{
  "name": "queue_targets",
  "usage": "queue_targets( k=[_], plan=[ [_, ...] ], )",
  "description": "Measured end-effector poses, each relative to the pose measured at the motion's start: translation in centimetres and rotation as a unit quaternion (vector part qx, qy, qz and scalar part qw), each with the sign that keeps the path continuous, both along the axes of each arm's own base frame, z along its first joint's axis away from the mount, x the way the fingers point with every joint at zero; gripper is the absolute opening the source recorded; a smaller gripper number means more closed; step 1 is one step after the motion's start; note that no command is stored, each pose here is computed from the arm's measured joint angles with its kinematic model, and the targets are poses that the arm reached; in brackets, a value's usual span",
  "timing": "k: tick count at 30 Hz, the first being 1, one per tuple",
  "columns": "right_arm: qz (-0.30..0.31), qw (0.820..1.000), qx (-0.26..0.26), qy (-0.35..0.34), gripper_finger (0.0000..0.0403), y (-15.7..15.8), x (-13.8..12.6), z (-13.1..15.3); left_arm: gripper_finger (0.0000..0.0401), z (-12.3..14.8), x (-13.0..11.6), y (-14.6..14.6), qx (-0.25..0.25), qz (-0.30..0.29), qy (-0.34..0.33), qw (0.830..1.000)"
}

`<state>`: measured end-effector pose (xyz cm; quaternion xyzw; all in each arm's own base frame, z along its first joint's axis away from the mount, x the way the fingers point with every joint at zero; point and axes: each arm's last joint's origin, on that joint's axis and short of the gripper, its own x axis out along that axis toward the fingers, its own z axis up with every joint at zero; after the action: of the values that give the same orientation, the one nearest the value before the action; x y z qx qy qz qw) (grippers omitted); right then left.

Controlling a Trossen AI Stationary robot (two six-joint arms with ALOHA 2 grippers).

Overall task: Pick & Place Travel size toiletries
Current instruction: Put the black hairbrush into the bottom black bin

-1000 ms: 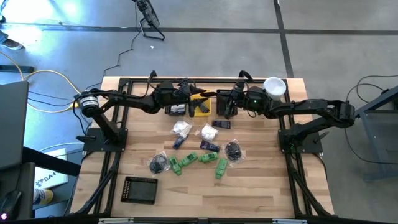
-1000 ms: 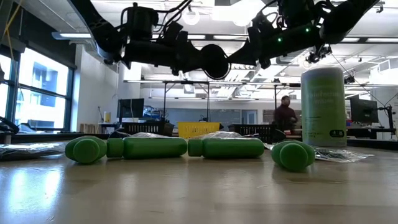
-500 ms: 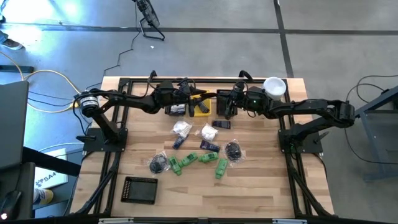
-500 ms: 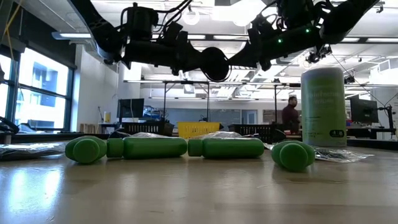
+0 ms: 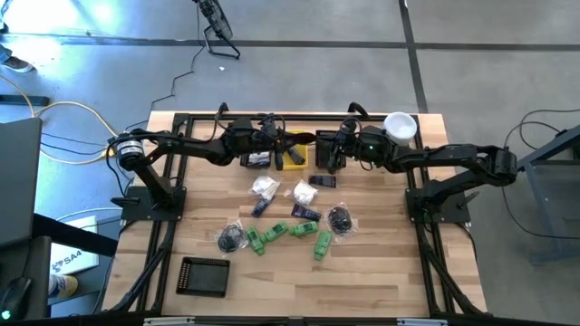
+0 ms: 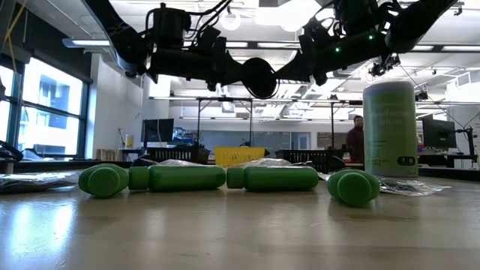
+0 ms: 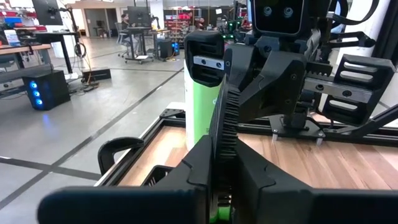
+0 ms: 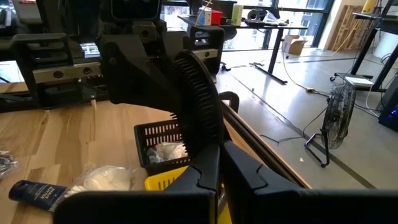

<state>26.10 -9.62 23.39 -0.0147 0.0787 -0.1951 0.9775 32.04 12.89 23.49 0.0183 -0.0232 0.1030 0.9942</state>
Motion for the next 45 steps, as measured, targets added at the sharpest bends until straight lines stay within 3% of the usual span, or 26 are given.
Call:
queue_targets(
  k=[7, 38, 41, 45],
  plan=[
    [0.000, 1.000, 0.000, 0.000, 0.0003, 0.00, 0.00, 0.00, 0.0042, 0.00, 0.00, 0.00, 0.000, 0.000, 0.000, 1.000],
    [0.004, 1.000, 0.001, 0.005, 0.0004, 0.03, 0.00, -0.10, 0.0031, -0.08, -0.02, -0.01, -0.002, 0.000, 0.003, 1.000],
    [0.003, 1.000, 0.002, 0.010, 0.0020, 0.03, -0.01, -0.19, 0.0031, -0.16, -0.02, -0.01, -0.003, 0.000, 0.007, 1.000],
    [0.000, 1.000, 0.002, 0.010, 0.0072, 0.01, -0.02, -0.20, 0.0031, -0.32, -0.02, 0.01, -0.007, 0.001, 0.014, 1.000]
  ],
)
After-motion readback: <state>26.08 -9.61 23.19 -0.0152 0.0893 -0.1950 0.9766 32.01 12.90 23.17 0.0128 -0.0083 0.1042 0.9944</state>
